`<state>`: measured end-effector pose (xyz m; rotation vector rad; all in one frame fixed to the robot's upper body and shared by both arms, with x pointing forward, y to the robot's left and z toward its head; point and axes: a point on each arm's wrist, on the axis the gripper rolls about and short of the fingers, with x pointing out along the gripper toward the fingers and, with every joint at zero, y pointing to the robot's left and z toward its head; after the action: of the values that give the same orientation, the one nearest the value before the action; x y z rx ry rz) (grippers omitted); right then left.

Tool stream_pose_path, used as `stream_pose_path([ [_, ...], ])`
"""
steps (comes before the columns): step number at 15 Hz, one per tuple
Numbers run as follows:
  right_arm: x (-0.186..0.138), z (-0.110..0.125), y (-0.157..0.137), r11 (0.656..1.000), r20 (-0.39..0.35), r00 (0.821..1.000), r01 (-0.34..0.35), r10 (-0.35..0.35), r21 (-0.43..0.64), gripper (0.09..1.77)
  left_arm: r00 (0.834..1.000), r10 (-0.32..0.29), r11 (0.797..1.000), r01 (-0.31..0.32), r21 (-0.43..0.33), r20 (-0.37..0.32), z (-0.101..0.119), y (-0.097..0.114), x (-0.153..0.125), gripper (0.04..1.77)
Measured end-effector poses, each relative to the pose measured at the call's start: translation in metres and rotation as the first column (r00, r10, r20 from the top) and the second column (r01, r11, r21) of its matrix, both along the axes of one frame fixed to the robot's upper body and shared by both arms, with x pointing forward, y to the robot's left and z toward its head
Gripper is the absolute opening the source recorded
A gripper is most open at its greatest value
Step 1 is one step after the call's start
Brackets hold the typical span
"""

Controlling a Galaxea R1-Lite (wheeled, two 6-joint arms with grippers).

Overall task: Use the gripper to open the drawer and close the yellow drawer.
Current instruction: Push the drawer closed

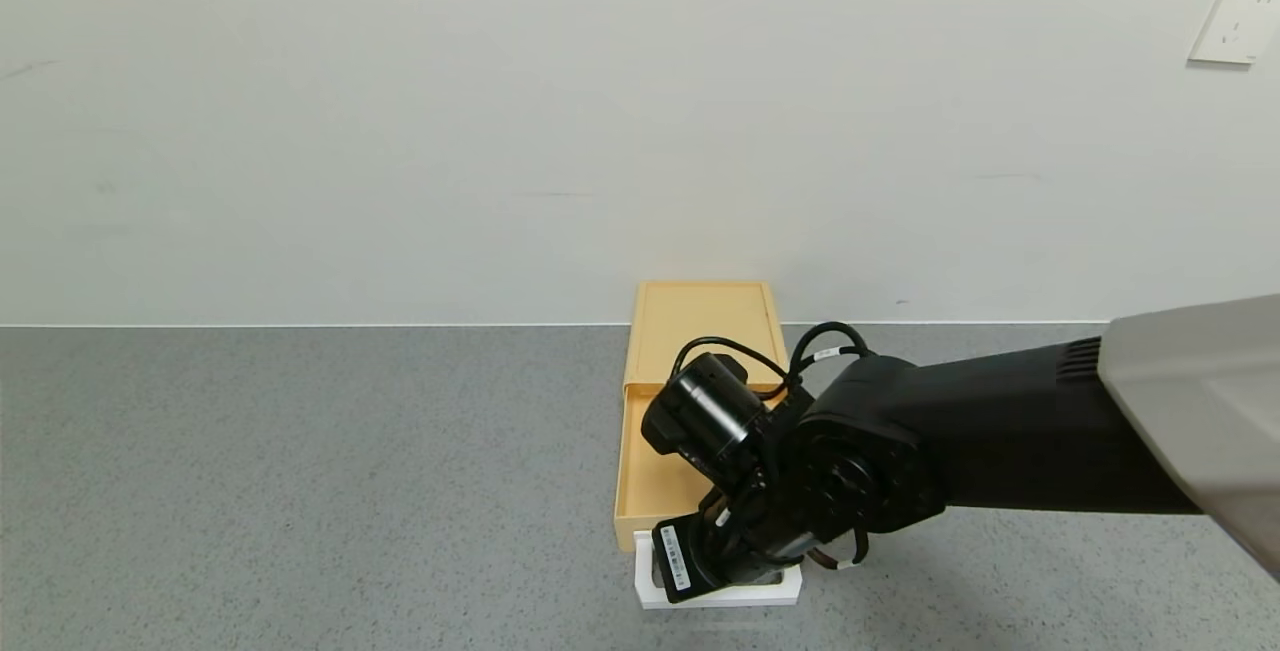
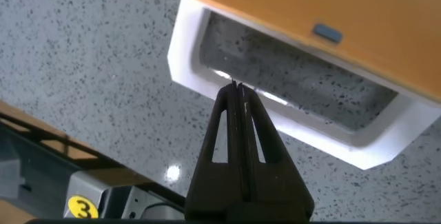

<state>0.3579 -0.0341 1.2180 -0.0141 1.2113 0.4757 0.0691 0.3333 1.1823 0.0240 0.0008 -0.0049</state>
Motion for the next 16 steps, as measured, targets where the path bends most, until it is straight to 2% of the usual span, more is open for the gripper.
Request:
stream_pose_path([
  [3,0.005,-0.008,0.004,0.999,0.038,0.999,0.035,-0.033,-0.041,0.11,1.000,0.000,1.000,0.000,0.000,0.001,0.000,0.000,0.000,1.72],
  [10,0.011,-0.013,0.010,0.995,0.089,0.994,0.064,-0.057,-0.072,0.11,1.000,0.000,1.000,0.000,0.000,0.000,0.000,0.000,0.000,1.72],
  [16,0.021,-0.009,0.013,0.995,0.117,0.991,0.078,-0.072,-0.054,0.11,1.000,0.000,1.000,0.000,-0.001,0.000,0.000,0.000,0.000,1.72],
])
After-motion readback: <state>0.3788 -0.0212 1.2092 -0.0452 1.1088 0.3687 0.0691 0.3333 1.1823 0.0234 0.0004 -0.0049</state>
